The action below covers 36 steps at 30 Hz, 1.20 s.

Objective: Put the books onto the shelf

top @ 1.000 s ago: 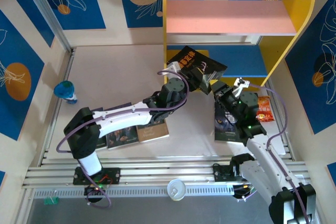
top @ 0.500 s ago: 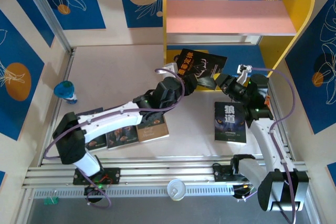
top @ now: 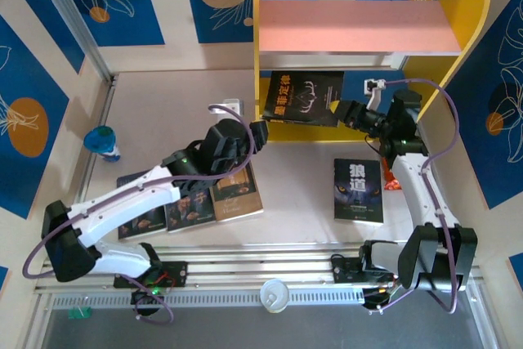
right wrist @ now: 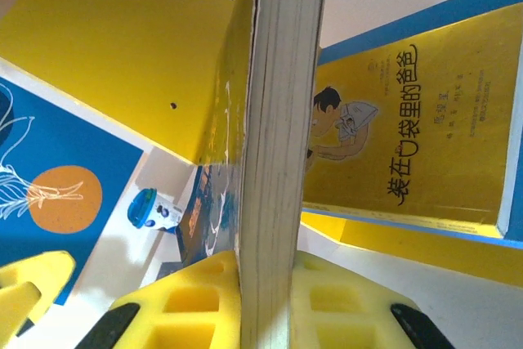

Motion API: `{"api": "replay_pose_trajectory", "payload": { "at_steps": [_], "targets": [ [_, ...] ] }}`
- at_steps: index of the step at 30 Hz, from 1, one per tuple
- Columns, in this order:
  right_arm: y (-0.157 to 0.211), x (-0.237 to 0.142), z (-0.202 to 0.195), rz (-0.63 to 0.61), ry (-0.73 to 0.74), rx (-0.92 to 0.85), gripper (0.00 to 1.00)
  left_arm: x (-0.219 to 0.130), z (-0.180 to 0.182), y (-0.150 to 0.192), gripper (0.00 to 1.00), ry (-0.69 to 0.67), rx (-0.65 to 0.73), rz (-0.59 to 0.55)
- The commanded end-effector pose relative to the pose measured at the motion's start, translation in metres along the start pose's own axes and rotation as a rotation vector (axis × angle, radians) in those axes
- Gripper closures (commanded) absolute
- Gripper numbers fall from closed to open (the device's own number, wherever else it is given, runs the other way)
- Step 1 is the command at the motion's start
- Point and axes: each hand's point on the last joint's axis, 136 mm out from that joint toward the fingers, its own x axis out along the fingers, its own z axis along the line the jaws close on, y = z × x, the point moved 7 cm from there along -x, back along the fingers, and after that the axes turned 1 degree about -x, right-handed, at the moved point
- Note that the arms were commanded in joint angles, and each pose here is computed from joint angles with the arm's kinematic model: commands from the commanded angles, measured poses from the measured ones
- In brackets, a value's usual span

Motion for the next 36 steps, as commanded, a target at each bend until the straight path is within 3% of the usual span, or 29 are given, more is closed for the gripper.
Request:
{"api": "replay_pose_trajectory", "payload": {
  "at_steps": [1, 25, 36],
  "targets": [
    [-0.018, -0.002, 0.019, -0.018, -0.09, -0.132, 0.97, -0.006, 0.02, 0.003, 0.29, -0.066, 0.049, 0.008],
    [-0.04, 0.046, -0.029, 0.097, -0.185, -0.089, 0.97, -0.005, 0.029, 0.009, 0.29, -0.064, 0.027, 0.01],
    [-0.03, 0.07, -0.052, 0.16, -0.159, -0.034, 0.94, -0.003, 0.028, 0.009, 0.29, -0.063, 0.021, 0.002]
  ]
}}
